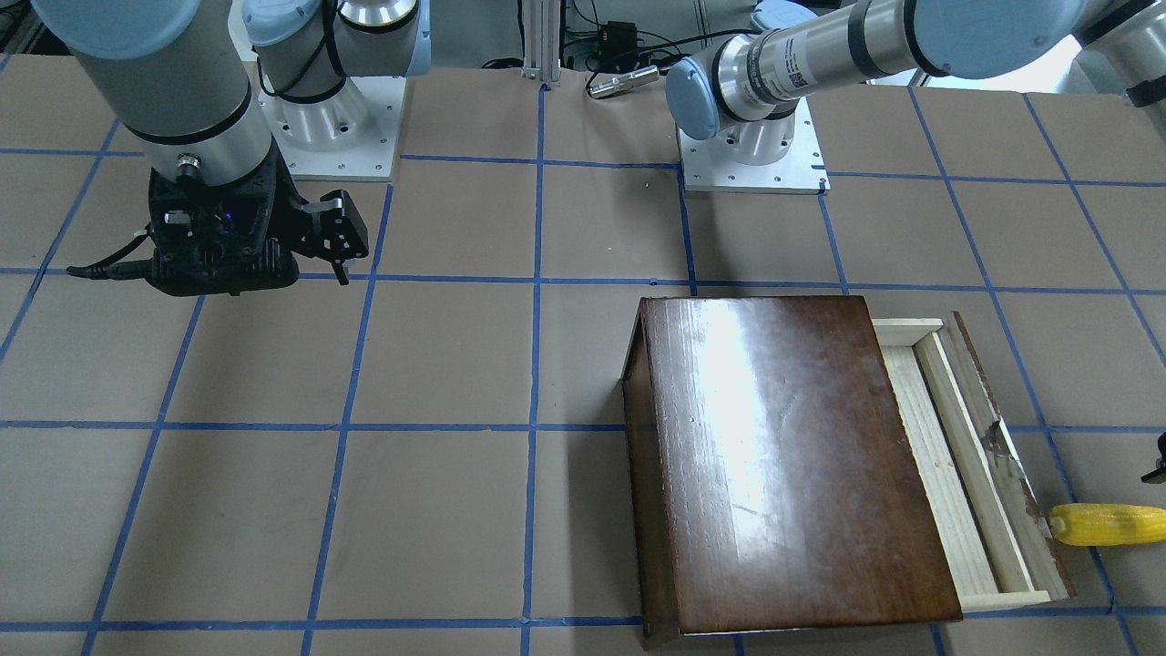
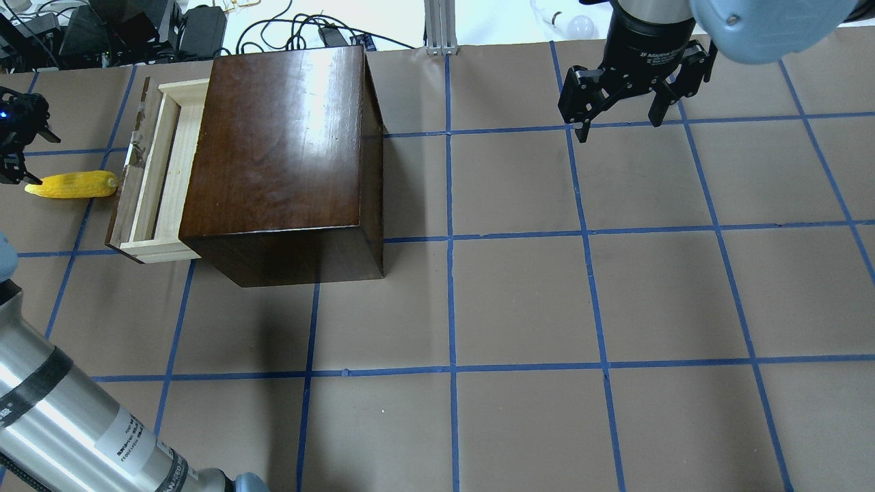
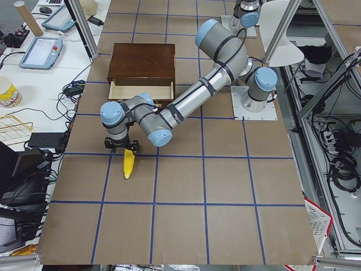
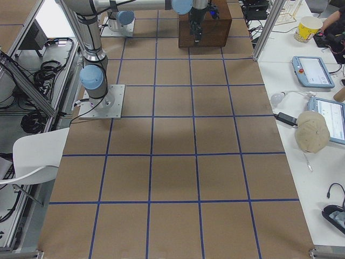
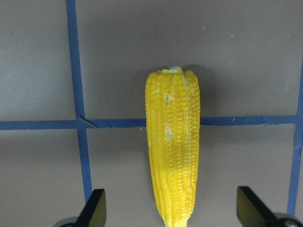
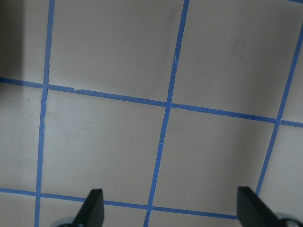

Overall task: Open drawer and put corn inside
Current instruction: 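Lower the left gripper onto the yellow corn cob and grasp it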

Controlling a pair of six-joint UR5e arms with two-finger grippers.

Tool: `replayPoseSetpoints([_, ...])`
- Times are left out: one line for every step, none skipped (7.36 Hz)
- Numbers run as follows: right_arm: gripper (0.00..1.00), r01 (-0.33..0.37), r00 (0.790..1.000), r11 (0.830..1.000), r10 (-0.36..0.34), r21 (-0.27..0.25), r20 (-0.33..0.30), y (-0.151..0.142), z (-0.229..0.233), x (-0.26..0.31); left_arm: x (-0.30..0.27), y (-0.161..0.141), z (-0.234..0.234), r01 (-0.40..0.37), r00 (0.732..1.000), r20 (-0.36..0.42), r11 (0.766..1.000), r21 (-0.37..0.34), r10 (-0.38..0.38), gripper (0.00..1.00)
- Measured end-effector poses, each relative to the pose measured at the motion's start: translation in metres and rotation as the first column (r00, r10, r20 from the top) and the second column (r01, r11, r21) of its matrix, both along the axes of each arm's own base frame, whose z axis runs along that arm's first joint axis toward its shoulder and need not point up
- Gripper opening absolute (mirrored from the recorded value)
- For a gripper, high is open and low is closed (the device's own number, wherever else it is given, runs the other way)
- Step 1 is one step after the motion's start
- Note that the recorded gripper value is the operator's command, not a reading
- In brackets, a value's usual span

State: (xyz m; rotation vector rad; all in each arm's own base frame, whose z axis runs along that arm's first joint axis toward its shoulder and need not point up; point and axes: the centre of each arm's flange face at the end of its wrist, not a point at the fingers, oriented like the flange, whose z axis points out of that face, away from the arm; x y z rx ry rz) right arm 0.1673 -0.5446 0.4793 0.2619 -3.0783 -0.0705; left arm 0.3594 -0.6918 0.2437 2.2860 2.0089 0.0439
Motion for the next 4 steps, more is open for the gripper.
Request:
replayPoseSetpoints([1.0, 0.0, 1.0, 1.0, 0.0, 0.0, 0.0, 0.0, 0.0, 0.0, -0.002, 0.003, -0.013, 0.015, 1.0, -0.008, 1.0, 0.009, -0.015, 1.0])
replayPoseSetpoints([1.0, 0.0, 1.0, 1.0, 0.0, 0.0, 0.0, 0.0, 0.0, 0.0, -0.004, 0.006, -0.026, 0.003, 1.0, -0.02, 1.0, 0.018, -0.003, 1.0])
replayPoseSetpoints([1.0, 0.0, 1.0, 1.0, 0.0, 0.0, 0.0, 0.0, 0.0, 0.0, -0.006, 0.009, -0.036, -0.019, 0.999, -0.027, 1.0, 0.024, 0.02, 1.0])
replayPoseSetpoints([1.0, 0.0, 1.0, 1.0, 0.0, 0.0, 0.0, 0.0, 0.0, 0.0, -0.006, 0.01, -0.042, -0.035, 0.999, -0.031, 0.999, 0.028, 0.036, 1.0])
